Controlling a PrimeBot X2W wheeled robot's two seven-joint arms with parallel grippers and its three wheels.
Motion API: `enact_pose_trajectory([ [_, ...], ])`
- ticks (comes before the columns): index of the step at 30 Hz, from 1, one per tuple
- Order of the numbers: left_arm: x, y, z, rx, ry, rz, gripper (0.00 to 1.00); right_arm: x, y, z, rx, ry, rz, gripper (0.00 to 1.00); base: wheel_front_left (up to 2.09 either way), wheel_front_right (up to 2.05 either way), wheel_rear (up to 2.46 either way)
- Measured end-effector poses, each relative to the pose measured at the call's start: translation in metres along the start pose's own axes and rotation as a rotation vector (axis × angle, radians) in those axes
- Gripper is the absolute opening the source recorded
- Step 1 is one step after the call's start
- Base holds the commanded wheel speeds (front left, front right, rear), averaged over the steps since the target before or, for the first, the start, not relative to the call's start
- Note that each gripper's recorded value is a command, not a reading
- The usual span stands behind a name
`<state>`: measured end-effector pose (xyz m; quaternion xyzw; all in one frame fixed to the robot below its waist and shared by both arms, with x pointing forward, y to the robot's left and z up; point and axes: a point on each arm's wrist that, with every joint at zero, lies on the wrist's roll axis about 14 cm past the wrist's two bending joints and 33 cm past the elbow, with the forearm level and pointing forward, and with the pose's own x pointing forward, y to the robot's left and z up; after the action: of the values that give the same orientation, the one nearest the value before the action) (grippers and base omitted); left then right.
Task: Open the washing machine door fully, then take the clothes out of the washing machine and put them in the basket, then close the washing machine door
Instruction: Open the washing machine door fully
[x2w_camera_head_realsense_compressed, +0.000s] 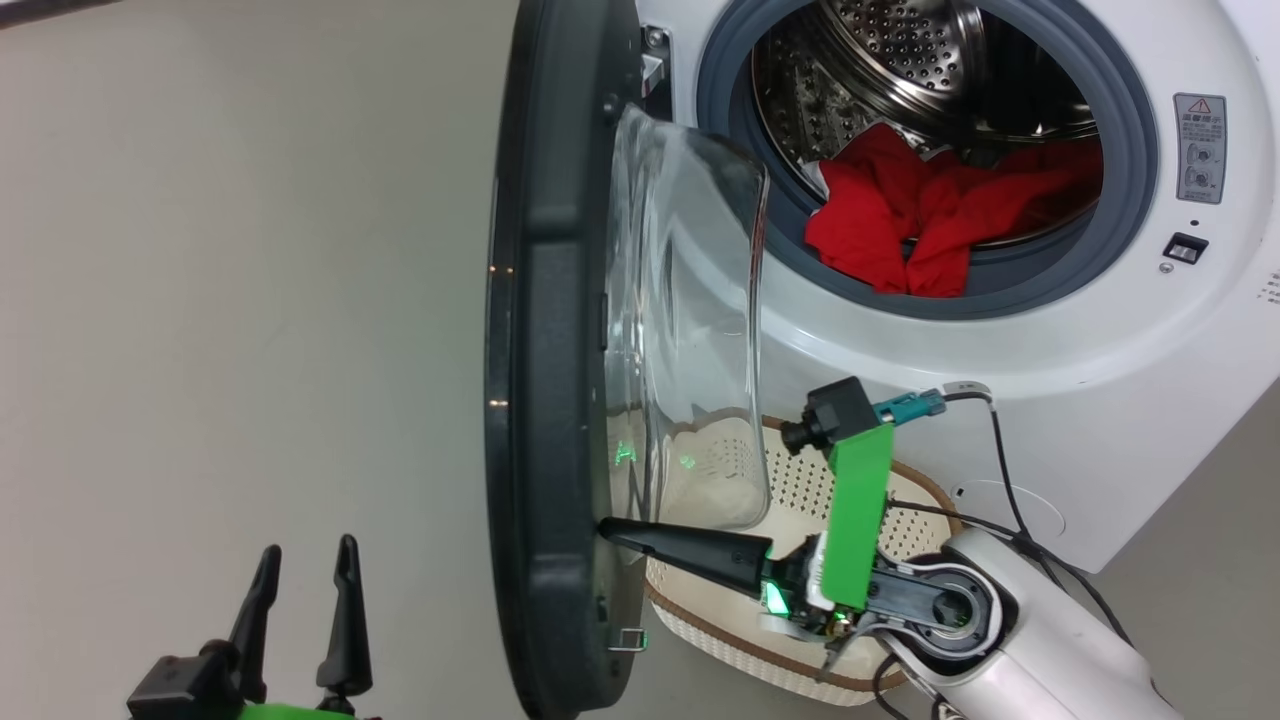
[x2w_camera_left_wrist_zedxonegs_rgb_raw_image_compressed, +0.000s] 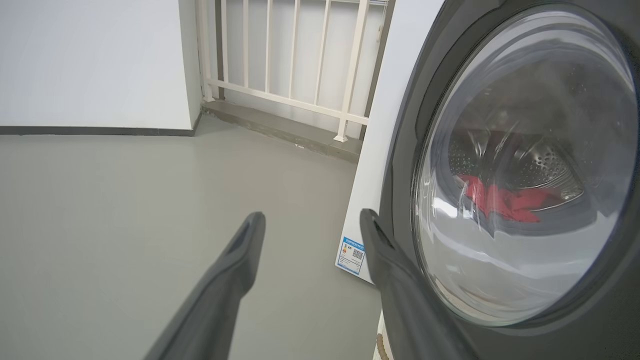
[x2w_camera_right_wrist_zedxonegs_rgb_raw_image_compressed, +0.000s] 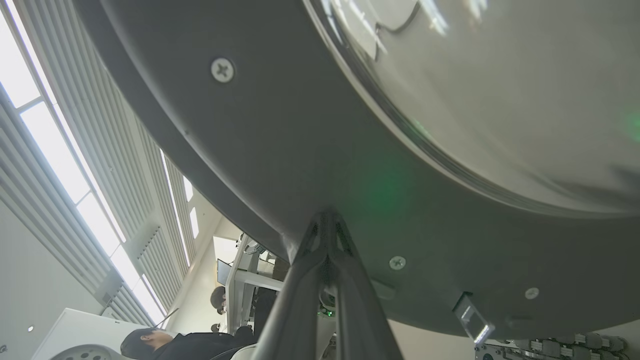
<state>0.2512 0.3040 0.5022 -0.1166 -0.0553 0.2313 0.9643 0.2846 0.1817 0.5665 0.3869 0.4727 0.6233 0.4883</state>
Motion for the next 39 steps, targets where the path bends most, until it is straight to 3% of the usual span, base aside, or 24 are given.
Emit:
enact_pose_trajectory([
  [13, -0.001, 0.003, 0.004, 0.006, -0.011, 0.014, 1.00, 0.018, -0.004, 0.000, -0.010, 0.029, -0.009, 0.00, 0.00, 0.00, 0.00],
  [27, -0.001, 0.000, 0.006, 0.001, -0.020, 0.002, 1.00, 0.012, 0.007, 0.009, -0.038, -0.021, 0.007, 0.00, 0.00, 0.00, 0.00],
  [28, -0.001, 0.000, 0.007, 0.000, -0.023, 0.001, 1.00, 0.010, 0.007, 0.009, -0.042, -0.033, 0.007, 0.07, 0.00, 0.00, 0.00],
  [30, -0.002, 0.000, 0.007, 0.002, -0.026, -0.001, 1.00, 0.008, 0.009, 0.010, -0.051, -0.053, 0.008, 0.43, 0.00, 0.00, 0.00],
  [31, -0.003, 0.000, 0.007, 0.003, -0.026, -0.002, 1.00, 0.006, 0.010, 0.010, -0.056, -0.064, 0.008, 0.50, 0.00, 0.00, 0.00],
  [32, -0.004, 0.000, 0.006, 0.002, -0.024, -0.002, 1.00, 0.005, 0.011, 0.011, -0.062, -0.073, 0.008, 0.69, 0.00, 0.00, 0.00],
  [34, -0.007, 0.001, 0.003, 0.000, -0.016, -0.001, 1.00, 0.001, 0.012, 0.011, -0.079, -0.087, 0.000, 0.97, 0.00, 0.00, 0.00],
  [39, -0.008, 0.000, 0.003, 0.003, -0.017, -0.014, 1.00, -0.015, 0.013, 0.018, -0.142, -0.168, -0.035, 1.00, 0.00, 0.00, 0.00],
])
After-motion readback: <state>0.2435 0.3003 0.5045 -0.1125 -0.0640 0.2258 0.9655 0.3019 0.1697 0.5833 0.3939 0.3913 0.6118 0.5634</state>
